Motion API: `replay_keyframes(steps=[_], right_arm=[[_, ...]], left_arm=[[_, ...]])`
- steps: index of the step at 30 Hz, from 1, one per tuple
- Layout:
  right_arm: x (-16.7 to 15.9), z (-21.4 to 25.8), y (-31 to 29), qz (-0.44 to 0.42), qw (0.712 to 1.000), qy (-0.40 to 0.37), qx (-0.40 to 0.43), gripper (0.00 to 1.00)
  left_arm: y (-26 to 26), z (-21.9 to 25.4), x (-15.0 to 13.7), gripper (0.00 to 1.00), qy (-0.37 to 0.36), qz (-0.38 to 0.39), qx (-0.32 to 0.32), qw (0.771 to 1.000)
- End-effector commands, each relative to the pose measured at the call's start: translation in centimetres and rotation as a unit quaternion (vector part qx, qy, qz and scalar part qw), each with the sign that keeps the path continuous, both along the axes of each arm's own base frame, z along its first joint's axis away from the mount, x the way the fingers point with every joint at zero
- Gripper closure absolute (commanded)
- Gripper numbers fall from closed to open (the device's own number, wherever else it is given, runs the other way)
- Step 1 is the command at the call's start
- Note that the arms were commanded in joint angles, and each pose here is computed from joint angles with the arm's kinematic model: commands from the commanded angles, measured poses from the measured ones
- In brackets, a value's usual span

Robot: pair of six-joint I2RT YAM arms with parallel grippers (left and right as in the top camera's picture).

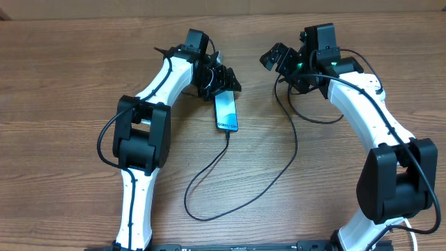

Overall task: Plug charger to phone and switch on socket
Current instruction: 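Set the phone flat on the table and open the left gripper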

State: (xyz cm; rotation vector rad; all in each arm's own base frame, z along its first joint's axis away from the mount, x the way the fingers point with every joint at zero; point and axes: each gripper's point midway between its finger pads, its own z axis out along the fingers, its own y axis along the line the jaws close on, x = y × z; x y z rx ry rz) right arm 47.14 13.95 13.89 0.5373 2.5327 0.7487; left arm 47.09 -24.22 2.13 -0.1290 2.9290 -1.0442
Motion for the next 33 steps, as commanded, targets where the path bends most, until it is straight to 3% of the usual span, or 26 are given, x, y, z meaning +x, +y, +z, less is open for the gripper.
replay_keyframes(steps=[1, 10, 33], right_arm=[[0.4, 2.4, -0.2, -0.001, 1.000, -0.029, -0.002, 0.00], [0.4, 2.4, -0.2, -0.001, 1.000, -0.029, -0.002, 0.00], [0.4, 2.4, -0.2, -0.001, 1.000, -0.029, -0.002, 0.00]], left_arm=[[1.8, -3.0, -0.6, 0.24, 0.017, 0.012, 0.062, 0.998], [2.5, -3.4, -0.8, 0.12, 0.023, 0.016, 0.081, 0.996], [4.5, -4.4, -1.9, 0.03, 0.045, 0.024, 0.140, 0.989]])
